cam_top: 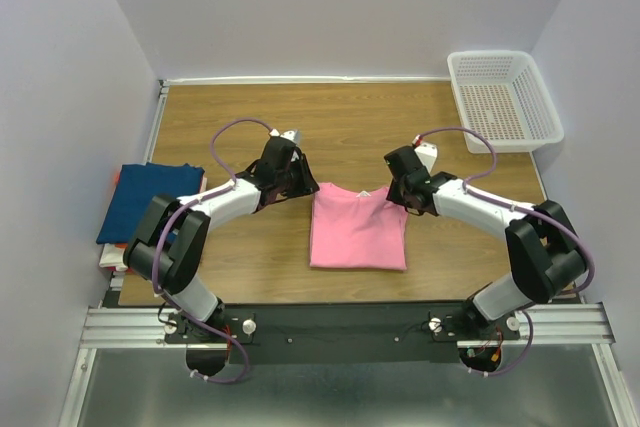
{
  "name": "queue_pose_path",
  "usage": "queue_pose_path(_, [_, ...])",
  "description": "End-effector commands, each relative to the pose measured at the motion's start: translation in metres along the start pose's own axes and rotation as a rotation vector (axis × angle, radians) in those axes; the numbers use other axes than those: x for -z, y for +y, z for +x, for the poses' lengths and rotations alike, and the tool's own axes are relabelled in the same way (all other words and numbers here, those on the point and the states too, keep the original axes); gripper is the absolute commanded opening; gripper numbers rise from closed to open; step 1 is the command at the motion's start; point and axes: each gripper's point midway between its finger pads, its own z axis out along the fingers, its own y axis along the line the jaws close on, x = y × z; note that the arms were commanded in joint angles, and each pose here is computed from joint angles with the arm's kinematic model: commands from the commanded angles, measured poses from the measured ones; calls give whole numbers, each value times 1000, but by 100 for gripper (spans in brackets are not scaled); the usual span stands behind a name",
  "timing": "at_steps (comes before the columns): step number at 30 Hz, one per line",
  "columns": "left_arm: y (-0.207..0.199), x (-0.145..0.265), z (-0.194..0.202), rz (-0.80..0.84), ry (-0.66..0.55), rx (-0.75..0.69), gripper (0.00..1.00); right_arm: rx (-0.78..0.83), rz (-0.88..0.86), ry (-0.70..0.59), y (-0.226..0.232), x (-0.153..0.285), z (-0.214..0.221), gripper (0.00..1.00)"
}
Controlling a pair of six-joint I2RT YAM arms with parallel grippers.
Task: Fold and stack the t-shirts
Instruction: Fold the tshirt
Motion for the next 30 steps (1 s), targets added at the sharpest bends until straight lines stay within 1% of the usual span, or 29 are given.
queue_pose_path(1, [-13,2,-9,40,-16,-11,35,-22,30,-36,1,-7,-11,46])
queue_pose_path(12, [-11,1,-7,36,-10,-15,35,-32,17,-31,6,-11,-12,44])
queue_pose_path(21, [-14,-13,-3,36,16,-10,35,-38,14,-28,11,-16,-12,28])
queue_pose_path(22, [-15,-14,-2,38,16,-13,34,-40,16,-31,10,-16,-12,23])
queue_pose_path(25, [-18,-15,-1,42,21,-18,33,-46,14,-33,10,-15,-12,16])
queue_pose_path(26, [-18,-15,0,43,23,-18,32,-43,16,-33,9,-15,-12,10])
queue_pose_path(28, [-16,-12,-1,33,15,-20,29,-50,6,-44,9,-10,-15,5])
queue_pose_path(30, [-15,-9,-2,23,10,-19,29,-50,6,-48,8,-9,-15,4])
